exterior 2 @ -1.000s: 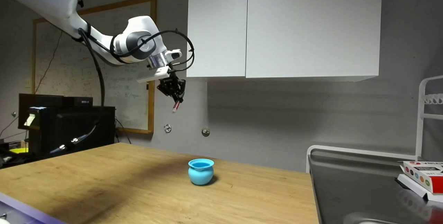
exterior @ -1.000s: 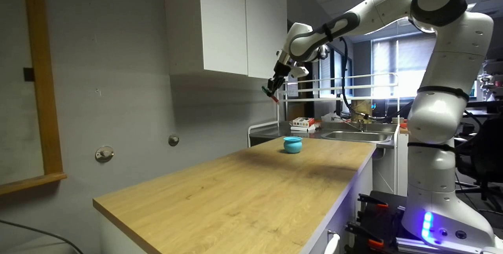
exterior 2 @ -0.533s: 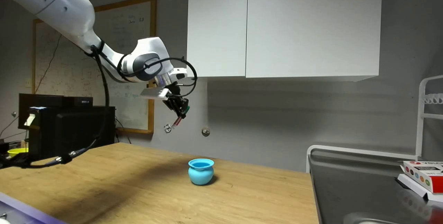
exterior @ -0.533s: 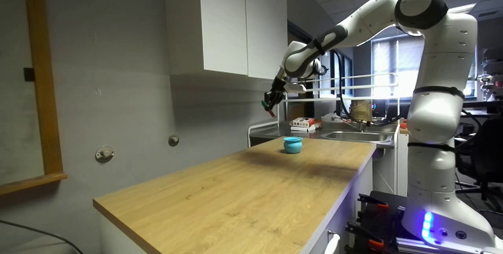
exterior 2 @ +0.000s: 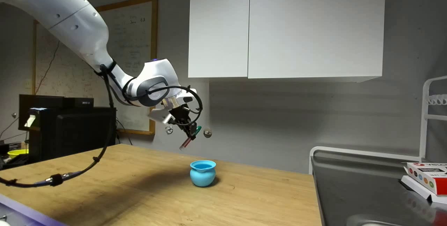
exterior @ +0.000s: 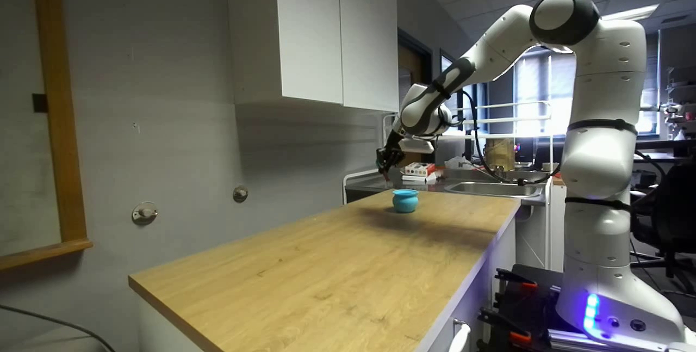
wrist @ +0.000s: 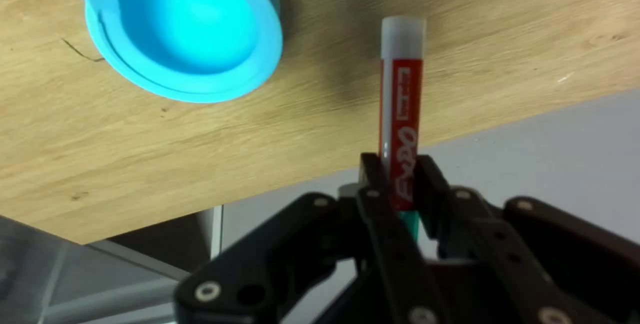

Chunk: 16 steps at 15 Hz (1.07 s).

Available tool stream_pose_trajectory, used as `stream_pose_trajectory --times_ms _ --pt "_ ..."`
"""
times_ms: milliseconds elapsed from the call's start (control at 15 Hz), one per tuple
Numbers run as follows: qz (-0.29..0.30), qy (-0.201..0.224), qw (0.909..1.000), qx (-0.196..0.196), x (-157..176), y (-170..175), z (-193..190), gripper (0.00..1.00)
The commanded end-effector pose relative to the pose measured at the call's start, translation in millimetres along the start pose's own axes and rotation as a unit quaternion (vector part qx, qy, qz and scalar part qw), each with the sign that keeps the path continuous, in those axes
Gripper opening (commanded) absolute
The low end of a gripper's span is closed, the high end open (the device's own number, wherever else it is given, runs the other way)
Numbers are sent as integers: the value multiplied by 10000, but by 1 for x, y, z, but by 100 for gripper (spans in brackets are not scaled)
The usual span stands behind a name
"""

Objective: Put the marker in the blue vessel

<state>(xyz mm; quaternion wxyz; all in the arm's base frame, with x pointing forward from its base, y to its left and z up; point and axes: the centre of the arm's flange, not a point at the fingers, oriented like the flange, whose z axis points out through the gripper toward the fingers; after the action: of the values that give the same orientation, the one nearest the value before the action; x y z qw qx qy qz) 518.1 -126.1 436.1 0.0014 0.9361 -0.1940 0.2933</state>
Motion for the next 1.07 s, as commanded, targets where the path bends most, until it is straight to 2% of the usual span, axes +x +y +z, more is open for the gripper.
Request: stream_pose_trajectory --times_ms 0,400,733,1000 --pt "545 110 9984 -76 -1 32 -2 12" --pt "1018 325 9940 -217 12 60 -11 12" --pt "1190 275 9918 -373 9 67 5 12" --pt "1240 205 9899 -657 1 79 22 12"
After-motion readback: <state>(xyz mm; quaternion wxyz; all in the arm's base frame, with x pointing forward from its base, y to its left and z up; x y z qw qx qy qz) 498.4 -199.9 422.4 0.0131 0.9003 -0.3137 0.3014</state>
